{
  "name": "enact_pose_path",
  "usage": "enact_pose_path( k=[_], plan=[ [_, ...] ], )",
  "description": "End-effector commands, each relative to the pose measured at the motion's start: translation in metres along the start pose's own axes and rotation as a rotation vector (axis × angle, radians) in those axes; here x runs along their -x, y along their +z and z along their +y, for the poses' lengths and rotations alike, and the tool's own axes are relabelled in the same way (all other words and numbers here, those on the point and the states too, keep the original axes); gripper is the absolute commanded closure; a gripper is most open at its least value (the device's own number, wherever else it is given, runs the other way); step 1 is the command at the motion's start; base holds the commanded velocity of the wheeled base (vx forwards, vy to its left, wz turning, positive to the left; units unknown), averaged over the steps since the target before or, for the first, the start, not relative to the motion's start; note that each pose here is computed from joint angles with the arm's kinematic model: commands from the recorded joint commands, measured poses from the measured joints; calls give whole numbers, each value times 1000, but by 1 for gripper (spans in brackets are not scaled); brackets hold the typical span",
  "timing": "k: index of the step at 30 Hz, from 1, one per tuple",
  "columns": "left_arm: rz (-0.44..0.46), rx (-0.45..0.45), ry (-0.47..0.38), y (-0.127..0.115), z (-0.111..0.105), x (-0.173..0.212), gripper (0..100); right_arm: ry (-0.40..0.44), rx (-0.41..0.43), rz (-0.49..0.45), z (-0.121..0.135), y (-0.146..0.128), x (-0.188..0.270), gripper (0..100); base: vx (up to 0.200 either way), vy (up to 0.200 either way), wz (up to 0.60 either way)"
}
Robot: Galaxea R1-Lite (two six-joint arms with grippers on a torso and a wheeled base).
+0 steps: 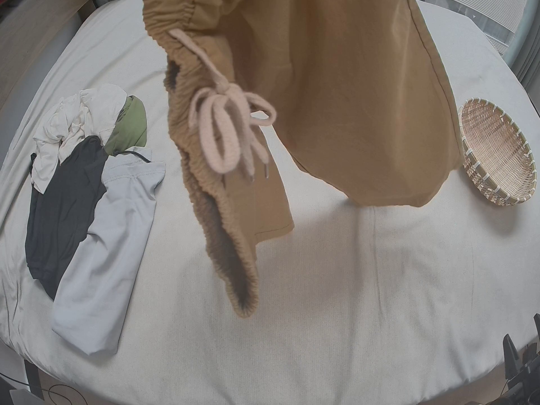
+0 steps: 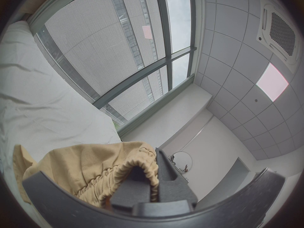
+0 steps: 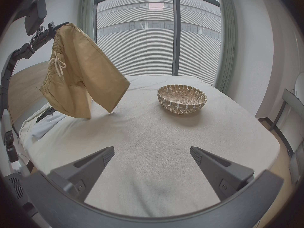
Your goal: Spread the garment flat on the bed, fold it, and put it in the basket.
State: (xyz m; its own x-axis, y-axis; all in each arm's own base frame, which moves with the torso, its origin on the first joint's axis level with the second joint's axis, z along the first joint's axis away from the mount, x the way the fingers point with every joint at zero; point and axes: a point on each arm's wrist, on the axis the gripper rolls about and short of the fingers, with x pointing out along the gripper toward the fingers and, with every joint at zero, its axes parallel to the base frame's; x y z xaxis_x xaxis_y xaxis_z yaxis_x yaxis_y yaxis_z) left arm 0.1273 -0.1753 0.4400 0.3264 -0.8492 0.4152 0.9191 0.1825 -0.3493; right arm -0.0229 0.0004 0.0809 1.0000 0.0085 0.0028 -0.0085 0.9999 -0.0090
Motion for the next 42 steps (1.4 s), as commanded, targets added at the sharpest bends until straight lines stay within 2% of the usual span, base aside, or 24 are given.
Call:
enact_pose_path(
  k=[1, 4, 9, 12, 28, 42],
  plan=[
    [-22, -14, -20, 12, -10, 8, 100, 1, 0, 1, 0, -5, 0, 0, 0, 0, 0],
    [13, -4, -3, 5, -6, 9, 100, 1, 0, 1, 0, -5, 0, 0, 0, 0, 0],
    [124, 29, 70, -34, 18, 11, 100, 1, 0, 1, 0, -5, 0, 0, 0, 0, 0],
    [131, 32, 68, -45, 22, 11, 100, 1, 2, 1, 0, -5, 0, 0, 0, 0, 0],
    [57, 10, 21, -26, 13, 3, 100, -24, -9, 0, 0, -5, 0, 0, 0, 0, 0],
    [74, 13, 30, -34, 21, -7, 100, -19, 2, 0, 0, -5, 0, 0, 0, 0, 0]
  ],
)
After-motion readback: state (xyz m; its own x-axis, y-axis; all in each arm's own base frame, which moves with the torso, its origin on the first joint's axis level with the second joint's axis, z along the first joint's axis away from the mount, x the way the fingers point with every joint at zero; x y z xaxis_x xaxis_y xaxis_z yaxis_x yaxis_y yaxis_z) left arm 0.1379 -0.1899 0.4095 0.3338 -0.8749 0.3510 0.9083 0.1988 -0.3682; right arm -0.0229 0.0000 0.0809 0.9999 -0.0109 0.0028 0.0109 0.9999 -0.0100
